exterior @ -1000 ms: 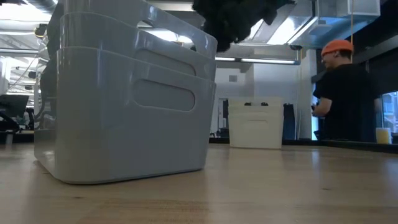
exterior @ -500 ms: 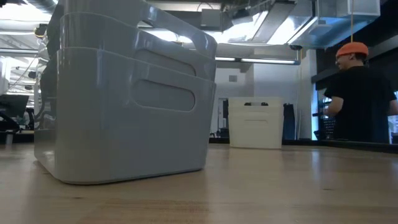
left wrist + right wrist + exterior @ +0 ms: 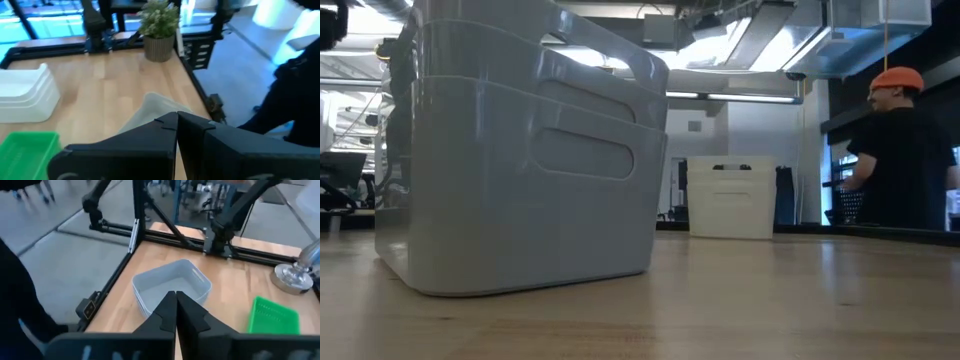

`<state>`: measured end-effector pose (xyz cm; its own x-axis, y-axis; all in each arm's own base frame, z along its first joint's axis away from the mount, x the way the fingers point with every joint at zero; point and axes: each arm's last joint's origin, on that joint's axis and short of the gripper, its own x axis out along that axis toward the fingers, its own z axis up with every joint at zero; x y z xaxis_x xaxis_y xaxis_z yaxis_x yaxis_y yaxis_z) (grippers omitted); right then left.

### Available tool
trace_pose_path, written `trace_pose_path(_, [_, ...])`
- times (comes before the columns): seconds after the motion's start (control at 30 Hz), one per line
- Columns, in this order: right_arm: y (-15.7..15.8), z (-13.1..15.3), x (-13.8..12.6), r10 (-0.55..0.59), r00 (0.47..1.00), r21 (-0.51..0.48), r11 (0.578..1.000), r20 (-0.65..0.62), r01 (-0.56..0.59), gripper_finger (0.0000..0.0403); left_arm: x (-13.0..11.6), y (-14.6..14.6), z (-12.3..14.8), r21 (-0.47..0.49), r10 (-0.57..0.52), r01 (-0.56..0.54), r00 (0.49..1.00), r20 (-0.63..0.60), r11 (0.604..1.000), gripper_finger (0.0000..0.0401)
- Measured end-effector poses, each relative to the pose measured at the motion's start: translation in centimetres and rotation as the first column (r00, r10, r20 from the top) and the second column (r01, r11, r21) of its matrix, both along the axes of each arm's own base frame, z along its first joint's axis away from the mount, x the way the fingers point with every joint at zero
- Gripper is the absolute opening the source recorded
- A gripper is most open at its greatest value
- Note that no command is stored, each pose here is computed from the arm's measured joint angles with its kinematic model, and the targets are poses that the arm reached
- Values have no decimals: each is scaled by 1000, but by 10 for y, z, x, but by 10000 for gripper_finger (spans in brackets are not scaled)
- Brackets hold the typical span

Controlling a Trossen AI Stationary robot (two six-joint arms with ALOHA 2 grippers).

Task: Stack baskets by color
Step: Return to Home Position

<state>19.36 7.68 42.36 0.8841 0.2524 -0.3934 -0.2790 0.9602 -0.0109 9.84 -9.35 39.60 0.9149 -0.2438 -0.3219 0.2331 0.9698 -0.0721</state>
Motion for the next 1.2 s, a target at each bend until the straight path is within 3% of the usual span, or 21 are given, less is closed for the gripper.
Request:
trace_pose_path(0.23, [-11, -23, -42, -5, 992, 88, 996, 127, -6, 1, -12, 6, -12, -69, -41, 47, 995, 86, 997, 0])
trace_pose_path(0.5, [-22, -45, -64, -35, 990, 153, 988, 138, 14, 0, -17, 11, -45, -148, -45, 82, 970, 240, 986, 0])
trace_pose_path(0.8, [-31, -71, -80, -94, 980, 183, 981, 177, 61, 0, -13, 6, -88, -134, -53, 99, 949, 310, 986, 0])
trace_pose_path(1.0, [-41, -82, -101, -112, 967, 211, 975, 230, 63, 0, -15, 14, -106, -135, -55, 115, 922, 384, 984, 0])
trace_pose_path(1.2, [-53, -80, -123, -171, 939, 229, 968, 297, 103, 0, -20, 29, -114, -74, -59, 104, 891, 450, 992, 0])
